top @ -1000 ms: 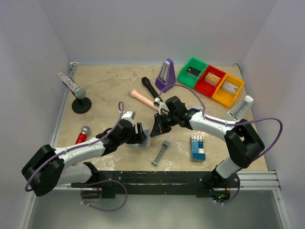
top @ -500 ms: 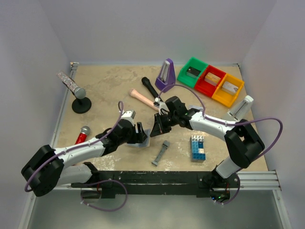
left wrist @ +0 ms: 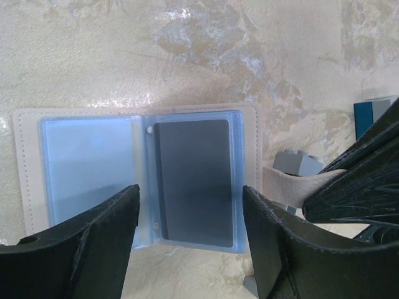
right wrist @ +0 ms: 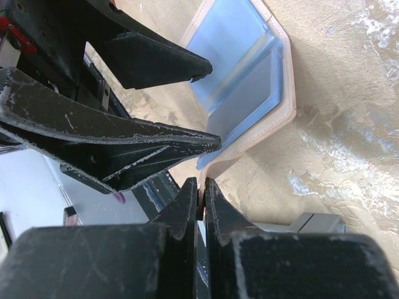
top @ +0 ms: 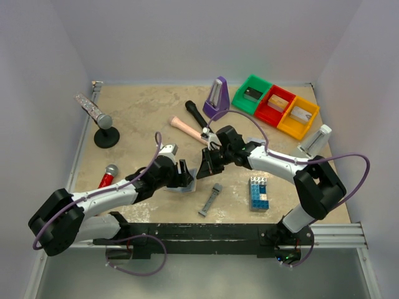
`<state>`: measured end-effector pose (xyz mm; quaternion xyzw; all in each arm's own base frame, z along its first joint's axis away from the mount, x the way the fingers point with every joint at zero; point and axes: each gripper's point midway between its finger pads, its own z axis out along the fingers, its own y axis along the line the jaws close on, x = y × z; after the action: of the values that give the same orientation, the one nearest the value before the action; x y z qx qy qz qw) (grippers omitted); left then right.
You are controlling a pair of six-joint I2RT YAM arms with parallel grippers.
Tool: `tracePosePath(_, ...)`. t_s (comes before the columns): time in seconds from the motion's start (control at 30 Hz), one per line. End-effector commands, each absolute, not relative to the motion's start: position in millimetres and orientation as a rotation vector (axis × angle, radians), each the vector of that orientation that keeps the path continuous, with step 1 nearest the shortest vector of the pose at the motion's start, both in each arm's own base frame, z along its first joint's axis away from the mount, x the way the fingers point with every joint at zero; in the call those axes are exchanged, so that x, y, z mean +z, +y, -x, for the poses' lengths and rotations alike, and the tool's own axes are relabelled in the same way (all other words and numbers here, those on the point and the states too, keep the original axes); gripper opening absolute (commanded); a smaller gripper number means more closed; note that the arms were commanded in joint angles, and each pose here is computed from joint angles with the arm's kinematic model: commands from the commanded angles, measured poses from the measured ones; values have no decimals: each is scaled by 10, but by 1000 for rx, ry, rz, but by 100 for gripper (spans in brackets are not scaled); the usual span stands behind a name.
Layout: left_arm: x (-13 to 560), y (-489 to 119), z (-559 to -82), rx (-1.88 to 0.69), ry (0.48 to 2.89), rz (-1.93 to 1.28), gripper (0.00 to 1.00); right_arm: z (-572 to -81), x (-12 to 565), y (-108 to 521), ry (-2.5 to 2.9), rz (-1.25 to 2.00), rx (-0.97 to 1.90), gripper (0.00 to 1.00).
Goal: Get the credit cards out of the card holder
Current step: Remove the credit card from the card holder.
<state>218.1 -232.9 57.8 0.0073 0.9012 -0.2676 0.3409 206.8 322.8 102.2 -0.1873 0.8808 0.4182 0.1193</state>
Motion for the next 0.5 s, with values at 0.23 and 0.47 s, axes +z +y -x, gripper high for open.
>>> tracePosePath(0.23,573,-2464,-2172,-739,2339,-60,68,-2104,1259,3315,2491,596,1282,0)
tracePosePath(0.47,649,-2444,-2183,-748,2306,-51,66,-2098,1237,3303,2497,596,1276,0)
